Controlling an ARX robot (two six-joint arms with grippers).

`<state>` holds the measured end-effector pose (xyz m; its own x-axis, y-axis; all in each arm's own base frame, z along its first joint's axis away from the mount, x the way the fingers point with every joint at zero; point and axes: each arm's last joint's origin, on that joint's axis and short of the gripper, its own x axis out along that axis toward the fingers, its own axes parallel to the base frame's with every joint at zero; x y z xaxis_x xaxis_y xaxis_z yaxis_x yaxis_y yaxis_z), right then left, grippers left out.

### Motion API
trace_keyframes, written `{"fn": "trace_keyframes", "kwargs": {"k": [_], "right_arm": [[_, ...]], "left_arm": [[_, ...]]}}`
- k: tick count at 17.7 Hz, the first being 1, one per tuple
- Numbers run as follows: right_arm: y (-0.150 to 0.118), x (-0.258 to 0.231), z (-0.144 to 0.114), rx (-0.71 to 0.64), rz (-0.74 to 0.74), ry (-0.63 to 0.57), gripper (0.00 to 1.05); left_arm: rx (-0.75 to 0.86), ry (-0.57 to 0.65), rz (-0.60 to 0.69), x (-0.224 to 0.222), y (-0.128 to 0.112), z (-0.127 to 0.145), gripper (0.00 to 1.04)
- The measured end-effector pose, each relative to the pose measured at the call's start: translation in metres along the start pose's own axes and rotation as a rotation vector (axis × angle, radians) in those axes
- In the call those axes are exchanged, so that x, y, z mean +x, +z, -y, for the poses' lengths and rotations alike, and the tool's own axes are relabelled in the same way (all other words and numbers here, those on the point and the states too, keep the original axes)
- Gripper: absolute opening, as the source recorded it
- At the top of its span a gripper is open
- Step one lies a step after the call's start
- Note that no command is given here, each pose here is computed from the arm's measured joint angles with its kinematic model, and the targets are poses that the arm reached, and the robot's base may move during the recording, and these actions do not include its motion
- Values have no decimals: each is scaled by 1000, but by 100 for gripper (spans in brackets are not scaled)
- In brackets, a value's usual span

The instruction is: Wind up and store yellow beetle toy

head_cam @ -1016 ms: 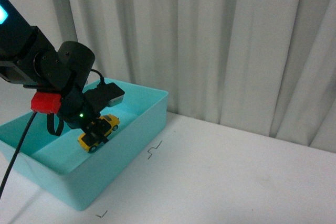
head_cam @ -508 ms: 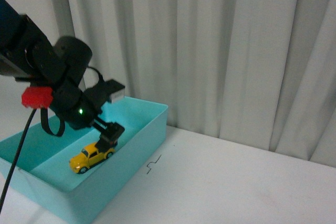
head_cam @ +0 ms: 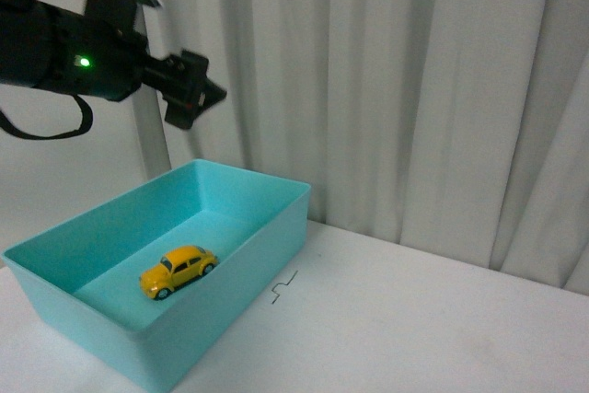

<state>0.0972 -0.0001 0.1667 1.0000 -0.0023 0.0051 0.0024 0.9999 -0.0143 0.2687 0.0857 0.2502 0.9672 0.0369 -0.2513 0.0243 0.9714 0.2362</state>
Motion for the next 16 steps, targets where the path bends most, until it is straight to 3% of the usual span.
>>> {"fn": "trace_keyframes", "kwargs": {"k": [1, 3, 5, 9, 16], "right_arm": [[0, 0, 0, 0, -2, 2, 98], [0, 0, 0, 0, -1, 2, 98], [0, 0, 0, 0, -2, 2, 98], [0, 0, 0, 0, -1, 2, 98], [0, 0, 0, 0, -1, 2, 98]], "left_arm": [[-60, 9, 115, -22, -3, 13, 74], [-164, -7, 224, -63, -13, 37, 54], [-193, -6, 273, -80, -20, 50, 38], [-232, -3, 237, -91, -49, 71, 3], [-233, -9, 262, -104, -60, 84, 2]]}}
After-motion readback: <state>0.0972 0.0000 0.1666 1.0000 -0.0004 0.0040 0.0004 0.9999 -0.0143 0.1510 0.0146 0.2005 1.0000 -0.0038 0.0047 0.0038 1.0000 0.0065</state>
